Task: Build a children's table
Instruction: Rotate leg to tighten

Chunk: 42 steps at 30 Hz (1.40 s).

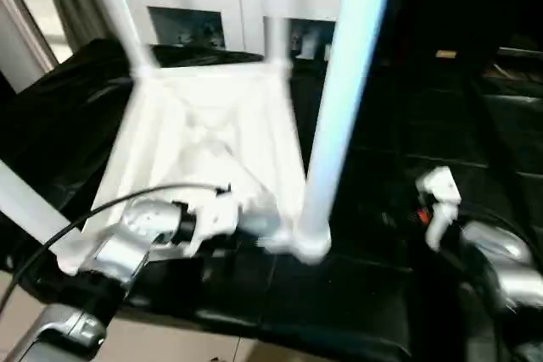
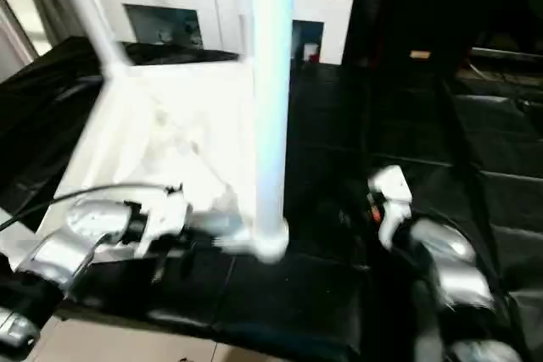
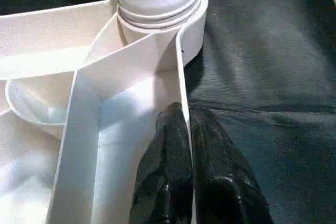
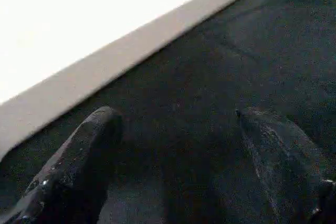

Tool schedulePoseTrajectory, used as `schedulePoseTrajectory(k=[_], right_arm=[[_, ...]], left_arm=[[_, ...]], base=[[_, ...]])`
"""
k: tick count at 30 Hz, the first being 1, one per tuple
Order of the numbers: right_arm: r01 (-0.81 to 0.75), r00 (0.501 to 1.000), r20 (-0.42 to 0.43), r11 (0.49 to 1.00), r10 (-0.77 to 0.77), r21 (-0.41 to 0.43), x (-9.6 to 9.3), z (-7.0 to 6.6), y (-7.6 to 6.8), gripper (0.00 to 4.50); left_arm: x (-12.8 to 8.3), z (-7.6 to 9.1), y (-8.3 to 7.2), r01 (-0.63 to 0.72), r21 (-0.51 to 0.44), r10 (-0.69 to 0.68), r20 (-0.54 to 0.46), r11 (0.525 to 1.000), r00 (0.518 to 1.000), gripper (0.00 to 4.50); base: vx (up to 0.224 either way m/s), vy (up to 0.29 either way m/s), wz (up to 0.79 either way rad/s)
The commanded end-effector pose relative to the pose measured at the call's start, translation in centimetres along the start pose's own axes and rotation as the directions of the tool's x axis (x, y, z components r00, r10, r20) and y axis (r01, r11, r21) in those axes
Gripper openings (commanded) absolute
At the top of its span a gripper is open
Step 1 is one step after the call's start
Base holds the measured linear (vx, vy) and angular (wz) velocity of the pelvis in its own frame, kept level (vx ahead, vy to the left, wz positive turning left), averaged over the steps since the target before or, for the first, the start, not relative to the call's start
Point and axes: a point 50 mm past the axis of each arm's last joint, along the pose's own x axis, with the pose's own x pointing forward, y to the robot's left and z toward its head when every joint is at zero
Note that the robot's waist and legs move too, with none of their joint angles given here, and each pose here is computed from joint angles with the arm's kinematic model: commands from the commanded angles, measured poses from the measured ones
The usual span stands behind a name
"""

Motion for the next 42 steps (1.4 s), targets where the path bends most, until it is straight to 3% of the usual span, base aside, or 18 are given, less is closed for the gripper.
schedulePoseTrajectory(k=[1, 9, 18, 19, 20, 23, 24, 29, 33, 38, 40, 41, 42], right_arm=[[0.013, 1.000, 0.017, 1.000, -0.013, -0.009, 0.2, 0.3, -0.1, 3.83], [0.005, 0.999, 0.035, 1.000, -0.005, -0.005, 0.8, -0.1, 0.9, 3.83], [0.000, 0.999, 0.041, 1.000, 0.000, 0.009, 0.8, -0.5, 1.5, 3.83], [0.000, 0.999, 0.042, 1.000, 0.000, 0.011, 0.8, -0.5, 1.5, 3.89], [-0.004, 0.999, 0.043, 1.000, 0.003, 0.013, 0.9, -0.5, 1.6, 3.89], [-0.010, 0.999, 0.045, 1.000, 0.009, 0.018, 1.0, -0.6, 1.8, 3.89], [-0.012, 0.999, 0.046, 1.000, 0.011, 0.018, 1.1, -0.6, 1.9, 3.89], [-0.011, 0.997, 0.079, 0.999, 0.009, 0.034, 1.6, -0.2, 2.3, 3.89], [0.007, 0.993, 0.116, 0.999, -0.013, 0.051, 1.8, 0.0, 2.7, 3.89], [0.060, 0.986, 0.150, 0.997, -0.067, 0.052, 2.0, 0.5, 2.7, 3.89], [0.104, 0.977, 0.181, 0.993, -0.114, 0.060, 2.0, 1.0, 2.7, 3.89], [0.141, 0.970, 0.193, 0.988, -0.150, 0.063, 2.0, 1.3, 2.6, 3.89], [0.201, 0.957, 0.204, 0.978, -0.208, 0.056, 2.0, 1.6, 2.4, 3.89]], left_arm=[[0.9, -0.5, -1.0, 0.117, 0.041, -0.115, -0.054, 0.992, 0.992, 0.00], [-0.1, -0.4, -0.4, 0.173, 0.195, -0.152, -0.117, 0.965, 0.981, 0.00], [-0.9, -0.4, 0.6, 0.148, 0.231, -0.123, -0.120, 0.962, 0.985, 0.00], [-1.0, -0.4, 0.7, 0.133, 0.252, -0.107, -0.113, 0.959, 0.988, 0.44], [-1.3, -0.3, 0.7, 0.123, 0.260, -0.102, -0.096, 0.958, 0.990, 0.56], [-1.8, -0.1, 0.7, 0.124, 0.270, -0.105, -0.083, 0.955, 0.991, 0.63], [-2.0, -0.1, 0.7, 0.120, 0.277, -0.101, -0.081, 0.953, 0.992, 0.90], [-3.4, 0.5, 0.9, 0.043, 0.315, -0.031, -0.044, 0.948, 0.999, 1.21], [-4.9, 1.4, 0.5, -0.070, 0.302, 0.057, 0.052, 0.951, 0.997, 1.45], [-6.8, 2.8, 0.6, -0.270, 0.184, 0.237, 0.180, 0.945, 0.955, 1.45], [-8.2, 3.5, 1.1, -0.436, 0.031, 0.414, 0.253, 0.900, 0.874, 1.45], [-9.0, 3.7, 1.5, -0.530, -0.055, 0.523, 0.277, 0.846, 0.806, 1.45], [-9.8, 3.5, 1.9, -0.630, -0.161, 0.647, 0.275, 0.760, 0.711, 1.45]], base=[[0.000, 0.000, 0.00], [0.000, 0.000, 0.00], [0.000, 0.000, 0.00], [0.000, 0.000, 0.00], [0.000, 0.000, 0.00], [0.000, 0.000, 0.00], [0.000, 0.000, 0.00], [0.000, 0.000, 0.00], [0.000, 0.000, 0.00], [0.000, 0.000, 0.00], [0.000, 0.000, 0.00], [0.000, 0.000, 0.00], [0.000, 0.000, 0.00]])
